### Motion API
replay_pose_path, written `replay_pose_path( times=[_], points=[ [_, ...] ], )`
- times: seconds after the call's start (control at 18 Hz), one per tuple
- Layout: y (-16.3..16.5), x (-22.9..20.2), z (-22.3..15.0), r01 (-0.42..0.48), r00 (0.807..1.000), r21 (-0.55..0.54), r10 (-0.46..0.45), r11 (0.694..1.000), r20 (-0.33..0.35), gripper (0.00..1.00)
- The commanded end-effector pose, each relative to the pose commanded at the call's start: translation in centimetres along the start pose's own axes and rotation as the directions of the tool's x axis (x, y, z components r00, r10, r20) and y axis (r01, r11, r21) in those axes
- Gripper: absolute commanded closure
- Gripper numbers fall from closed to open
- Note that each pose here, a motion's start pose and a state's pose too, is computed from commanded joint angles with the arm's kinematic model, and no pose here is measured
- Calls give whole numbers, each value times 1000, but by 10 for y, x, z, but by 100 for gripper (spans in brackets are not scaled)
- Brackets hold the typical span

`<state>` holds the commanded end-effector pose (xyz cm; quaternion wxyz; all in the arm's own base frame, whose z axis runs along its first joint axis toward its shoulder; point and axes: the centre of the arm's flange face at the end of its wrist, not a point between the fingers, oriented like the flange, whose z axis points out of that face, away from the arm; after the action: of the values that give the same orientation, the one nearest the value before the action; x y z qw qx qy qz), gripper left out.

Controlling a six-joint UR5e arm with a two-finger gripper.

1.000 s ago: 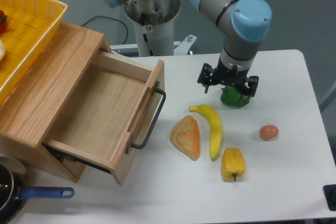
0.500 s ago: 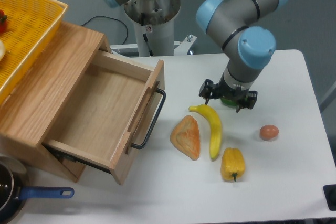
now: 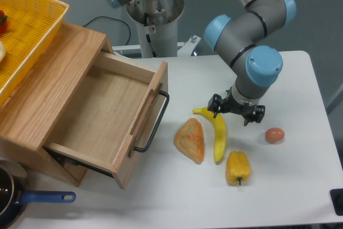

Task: Pick up the banana
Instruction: 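Move the open gripper over the yellow banana's stem end, then lower the gripper around the banana and close on it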

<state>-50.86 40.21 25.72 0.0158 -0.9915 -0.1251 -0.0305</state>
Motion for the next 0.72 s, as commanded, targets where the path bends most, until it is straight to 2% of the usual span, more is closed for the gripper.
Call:
replay_pose_path(
  times=[0.39, 0.72],
  points=[
    [-1, -8, 19, 0, 999, -29, 1, 1000, 32, 0],
    [0, -7, 38, -2, 1000, -50, 3, 999, 12, 0]
  ],
)
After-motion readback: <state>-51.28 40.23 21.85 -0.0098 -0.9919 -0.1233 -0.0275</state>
